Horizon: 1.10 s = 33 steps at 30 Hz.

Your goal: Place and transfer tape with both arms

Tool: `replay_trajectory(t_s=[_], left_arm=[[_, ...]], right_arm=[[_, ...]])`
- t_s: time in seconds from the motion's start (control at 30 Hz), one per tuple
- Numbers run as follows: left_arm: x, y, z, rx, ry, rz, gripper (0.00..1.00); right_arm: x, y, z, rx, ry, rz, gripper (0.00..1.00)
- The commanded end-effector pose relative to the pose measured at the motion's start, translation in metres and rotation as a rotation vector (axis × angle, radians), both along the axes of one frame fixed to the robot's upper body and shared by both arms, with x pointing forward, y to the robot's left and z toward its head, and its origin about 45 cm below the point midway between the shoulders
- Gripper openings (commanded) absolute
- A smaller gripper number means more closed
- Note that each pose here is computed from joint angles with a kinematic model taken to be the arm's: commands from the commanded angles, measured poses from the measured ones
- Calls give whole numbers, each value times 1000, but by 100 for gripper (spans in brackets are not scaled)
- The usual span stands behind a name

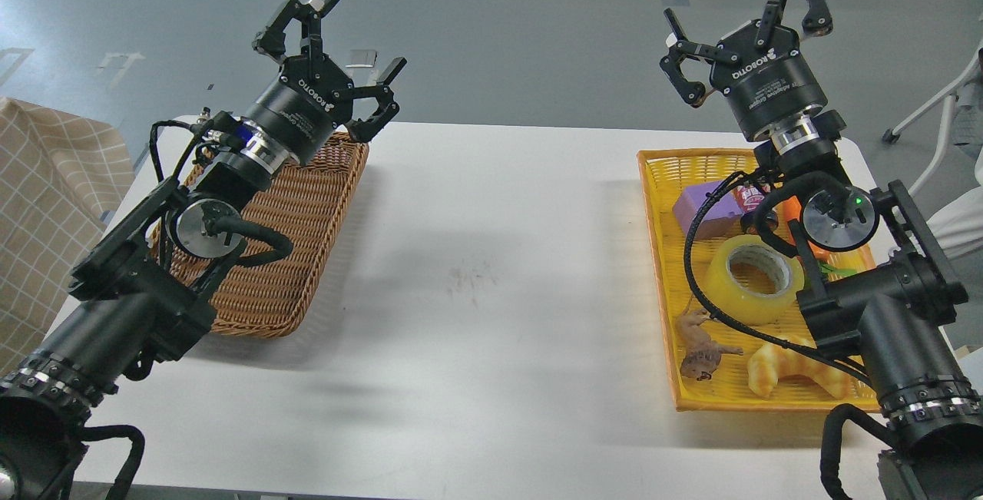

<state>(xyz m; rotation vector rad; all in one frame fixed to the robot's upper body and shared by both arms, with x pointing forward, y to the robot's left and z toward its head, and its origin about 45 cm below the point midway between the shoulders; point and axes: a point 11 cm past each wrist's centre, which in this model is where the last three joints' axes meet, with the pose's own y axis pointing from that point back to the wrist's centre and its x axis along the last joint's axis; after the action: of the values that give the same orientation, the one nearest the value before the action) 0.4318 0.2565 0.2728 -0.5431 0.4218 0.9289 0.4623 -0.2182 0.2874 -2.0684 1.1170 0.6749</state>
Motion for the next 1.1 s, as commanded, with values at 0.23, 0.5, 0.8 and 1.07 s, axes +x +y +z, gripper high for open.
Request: replay_trajectory(t_s=[0.23,0.5,0.8,1.07], left_arm=[[2,10,13,-44,-65,54,98],[2,8,13,-46,-63,50,98],[1,4,20,-52,-79,30,98],[3,7,24,-65,-89,46,98]], right_arm=[[-1,3,-2,-4,4,8,100],[0,5,1,-5,-3,12,100],[-1,5,2,-4,-5,12,100],[-1,5,2,-6,-5,15,100]])
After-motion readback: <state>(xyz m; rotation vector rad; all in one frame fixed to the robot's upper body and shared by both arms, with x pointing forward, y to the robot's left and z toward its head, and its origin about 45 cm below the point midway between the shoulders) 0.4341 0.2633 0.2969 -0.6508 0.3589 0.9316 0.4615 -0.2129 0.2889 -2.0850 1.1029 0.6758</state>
